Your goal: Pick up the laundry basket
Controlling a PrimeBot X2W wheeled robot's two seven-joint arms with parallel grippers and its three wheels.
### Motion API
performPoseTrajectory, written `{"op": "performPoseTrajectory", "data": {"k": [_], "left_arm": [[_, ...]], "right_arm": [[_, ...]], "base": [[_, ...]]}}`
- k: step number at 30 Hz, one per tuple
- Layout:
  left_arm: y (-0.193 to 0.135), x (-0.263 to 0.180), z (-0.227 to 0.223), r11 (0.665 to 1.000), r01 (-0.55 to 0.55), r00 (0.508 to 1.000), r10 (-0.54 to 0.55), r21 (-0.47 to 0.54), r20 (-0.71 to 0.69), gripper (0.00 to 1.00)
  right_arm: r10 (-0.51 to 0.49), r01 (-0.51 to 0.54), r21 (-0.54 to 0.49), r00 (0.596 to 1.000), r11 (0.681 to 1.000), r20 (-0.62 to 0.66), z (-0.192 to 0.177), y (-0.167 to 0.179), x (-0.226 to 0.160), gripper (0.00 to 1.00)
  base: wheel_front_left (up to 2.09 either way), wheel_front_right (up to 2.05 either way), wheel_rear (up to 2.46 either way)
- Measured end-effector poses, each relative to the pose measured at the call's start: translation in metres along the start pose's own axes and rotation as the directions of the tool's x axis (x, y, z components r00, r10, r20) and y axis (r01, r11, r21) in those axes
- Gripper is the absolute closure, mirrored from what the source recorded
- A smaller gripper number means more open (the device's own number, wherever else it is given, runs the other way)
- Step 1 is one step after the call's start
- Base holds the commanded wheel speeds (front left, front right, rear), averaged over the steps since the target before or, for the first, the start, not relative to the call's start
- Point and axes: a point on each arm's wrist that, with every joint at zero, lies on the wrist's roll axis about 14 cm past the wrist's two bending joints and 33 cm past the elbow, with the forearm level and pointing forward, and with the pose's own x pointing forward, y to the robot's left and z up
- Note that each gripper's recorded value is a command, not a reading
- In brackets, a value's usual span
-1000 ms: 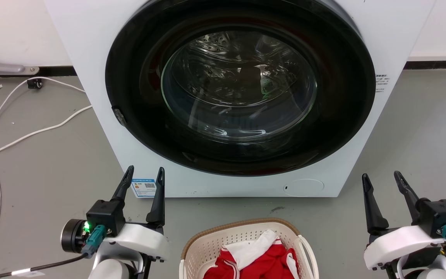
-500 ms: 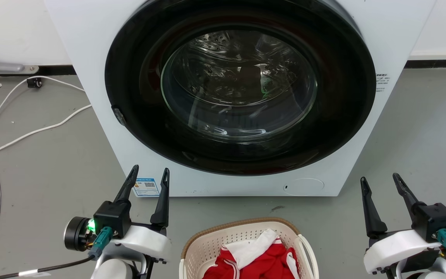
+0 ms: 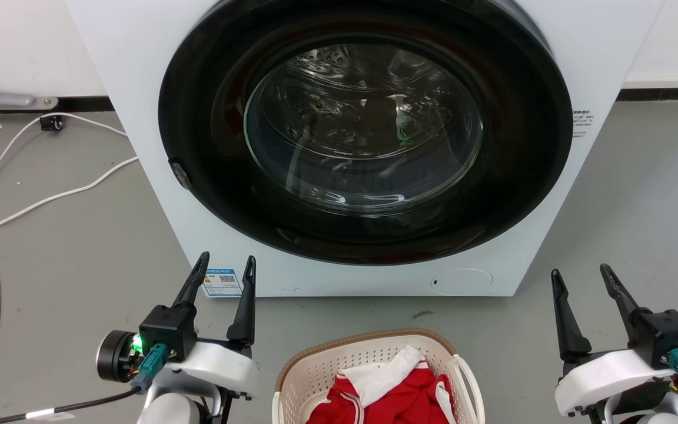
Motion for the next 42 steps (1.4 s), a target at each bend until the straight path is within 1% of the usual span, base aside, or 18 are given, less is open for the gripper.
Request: {"op": "performPoseTrajectory", "data": {"k": [6,10,17,23,31,36,42], "left_arm": [[0.001,0.003,-0.001,1.0,-0.002,1.0,0.002,0.002,-0.003,0.0],[0.001,0.003,-0.018,1.0,-0.004,0.999,0.004,0.005,-0.053,0.0],[0.002,0.006,-0.068,1.0,-0.01,0.98,0.007,-0.015,-0.198,0.0],[0.005,0.004,-0.115,0.999,-0.029,0.942,0.013,-0.041,-0.336,0.0],[0.004,-0.005,-0.179,0.994,-0.06,0.85,0.002,-0.092,-0.527,0.0],[0.005,-0.022,-0.217,0.988,-0.096,0.758,-0.004,-0.117,-0.652,0.0],[0.004,-0.045,-0.252,0.98,-0.142,0.645,-0.015,-0.139,-0.764,0.0]], "right_arm": [[-0.002,0.002,0.003,1.0,1.0,-0.013,-0.004,-0.001,0.002,0.0],[-0.003,0.003,0.006,0.999,1.0,-0.05,-0.013,-0.002,0.007,0.0],[0.003,0.0,0.018,0.984,1.0,-0.18,-0.052,-0.001,0.016,0.0],[0.012,0.001,0.04,0.951,0.999,-0.309,-0.095,0.001,0.021,0.0],[0.039,-0.01,0.068,0.893,0.998,-0.447,-0.148,0.009,0.028,0.0],[0.057,-0.017,0.081,0.847,0.997,-0.529,-0.18,0.015,0.03,0.0],[0.075,-0.022,0.093,0.784,0.995,-0.616,-0.213,0.02,0.028,0.0]], "base": [[0.0,0.0,0.0],[0.0,0.0,0.0],[0.0,0.0,0.0],[0.0,0.0,0.0],[0.0,0.0,0.0],[0.0,0.0,0.0],[0.0,0.0,0.0]]}}
